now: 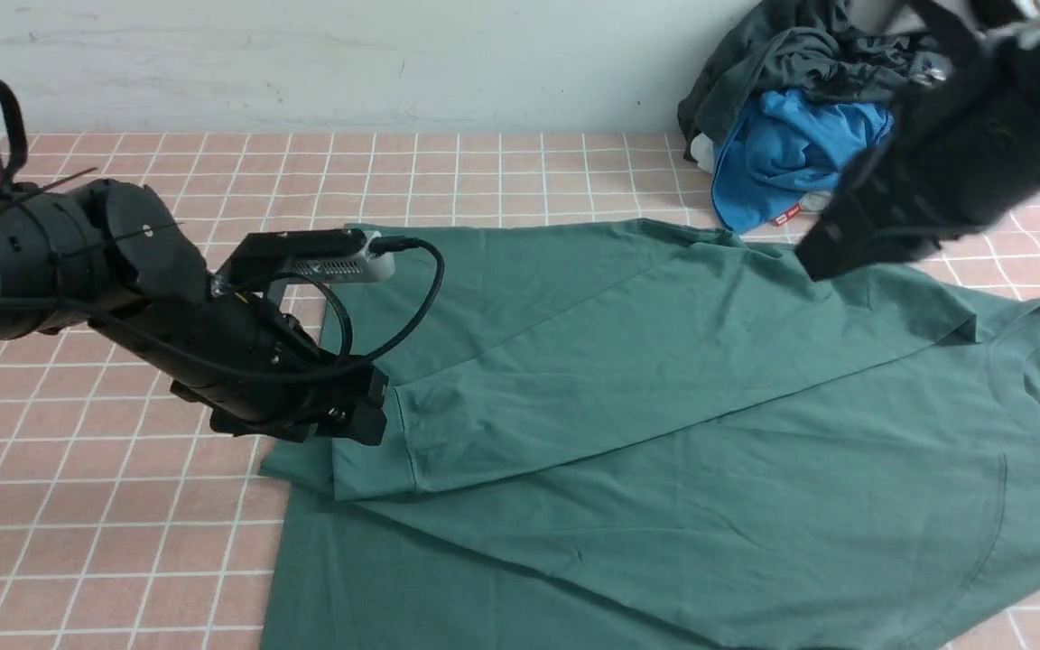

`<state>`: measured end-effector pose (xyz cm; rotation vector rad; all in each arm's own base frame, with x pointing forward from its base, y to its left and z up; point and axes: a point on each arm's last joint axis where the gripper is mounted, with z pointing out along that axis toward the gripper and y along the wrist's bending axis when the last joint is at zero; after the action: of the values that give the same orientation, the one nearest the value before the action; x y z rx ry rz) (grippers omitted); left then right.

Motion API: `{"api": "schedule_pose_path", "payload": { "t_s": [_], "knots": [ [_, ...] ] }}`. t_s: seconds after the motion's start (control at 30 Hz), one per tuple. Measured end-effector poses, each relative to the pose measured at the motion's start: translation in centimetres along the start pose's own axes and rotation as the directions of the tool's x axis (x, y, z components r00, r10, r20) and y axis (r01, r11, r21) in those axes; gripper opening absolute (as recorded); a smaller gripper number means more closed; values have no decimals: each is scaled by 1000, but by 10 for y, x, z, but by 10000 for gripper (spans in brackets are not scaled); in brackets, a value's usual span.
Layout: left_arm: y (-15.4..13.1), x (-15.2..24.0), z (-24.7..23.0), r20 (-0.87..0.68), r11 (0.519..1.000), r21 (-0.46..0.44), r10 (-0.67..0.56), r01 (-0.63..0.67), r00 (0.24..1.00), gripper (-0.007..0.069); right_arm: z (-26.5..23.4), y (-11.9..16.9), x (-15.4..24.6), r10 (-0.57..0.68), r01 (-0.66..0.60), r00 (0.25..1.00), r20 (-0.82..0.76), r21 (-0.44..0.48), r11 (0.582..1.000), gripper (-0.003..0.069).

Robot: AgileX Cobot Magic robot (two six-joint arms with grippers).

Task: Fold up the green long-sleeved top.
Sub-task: Use both arms simultaneously to clamp the lower edge of the clothing fabric

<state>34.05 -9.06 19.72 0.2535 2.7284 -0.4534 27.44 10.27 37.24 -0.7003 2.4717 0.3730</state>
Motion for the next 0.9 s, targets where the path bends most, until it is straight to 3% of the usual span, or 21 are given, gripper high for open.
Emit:
{"api": "schedule_pose_path", "payload": {
  "t_s": [0.17,0.3,0.43,0.47,0.77,0.9],
  "knots": [
    [2,-5,23,-41,1000,-5,-1,1,999,435,-34,13,47,-35,22,989,144,92,996,95],
    [-6,-3,34,-69,1000,1,29,-29,997,233,-47,14,87,-98,22,945,311,240,970,95],
    [-10,-7,30,-55,998,-4,60,-60,997,46,-33,10,110,-103,-3,932,346,294,956,95],
    [-11,-9,27,-48,997,-9,70,-70,996,28,-29,9,113,-99,-6,935,340,295,955,95],
    [-6,-10,9,-110,981,-111,144,-156,983,8,15,1,133,-35,-27,973,226,265,964,95],
    [-3,-9,8,-131,975,-144,148,-166,980,66,17,2,132,2,-62,970,244,237,970,95]
  ]
}}
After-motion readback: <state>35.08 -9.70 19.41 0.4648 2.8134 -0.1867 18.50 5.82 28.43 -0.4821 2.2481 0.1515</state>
